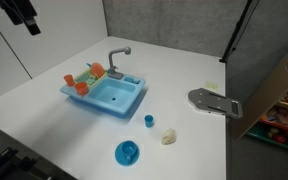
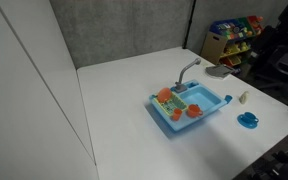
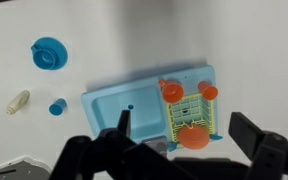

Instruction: Move the blue cup from the plate to inside the orange cup

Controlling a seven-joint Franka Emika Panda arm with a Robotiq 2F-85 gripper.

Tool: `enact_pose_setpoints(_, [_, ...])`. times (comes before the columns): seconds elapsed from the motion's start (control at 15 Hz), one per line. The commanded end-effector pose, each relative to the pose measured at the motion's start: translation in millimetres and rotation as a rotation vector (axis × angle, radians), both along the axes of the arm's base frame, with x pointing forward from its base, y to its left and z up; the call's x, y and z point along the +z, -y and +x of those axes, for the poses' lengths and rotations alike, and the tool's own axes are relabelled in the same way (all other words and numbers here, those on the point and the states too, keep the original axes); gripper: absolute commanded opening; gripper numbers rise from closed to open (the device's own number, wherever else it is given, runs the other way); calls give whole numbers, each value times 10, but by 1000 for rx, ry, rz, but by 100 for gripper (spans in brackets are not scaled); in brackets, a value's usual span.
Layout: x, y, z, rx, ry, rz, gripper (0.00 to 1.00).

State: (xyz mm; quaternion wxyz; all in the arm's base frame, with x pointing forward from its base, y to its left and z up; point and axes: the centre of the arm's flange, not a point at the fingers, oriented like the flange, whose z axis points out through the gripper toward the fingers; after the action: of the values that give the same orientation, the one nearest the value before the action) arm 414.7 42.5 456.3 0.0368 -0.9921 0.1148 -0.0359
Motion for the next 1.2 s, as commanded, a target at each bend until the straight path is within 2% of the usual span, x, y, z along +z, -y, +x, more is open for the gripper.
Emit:
enact_pose_setpoints(0.0, [1,221,177,-60,-6,-13,100])
enact_pose_setpoints(0.47, [-227,577,375,-99,7,-65,100])
enact_pose_setpoints(1.13, [-628,913,642,-144,-48,-47,100])
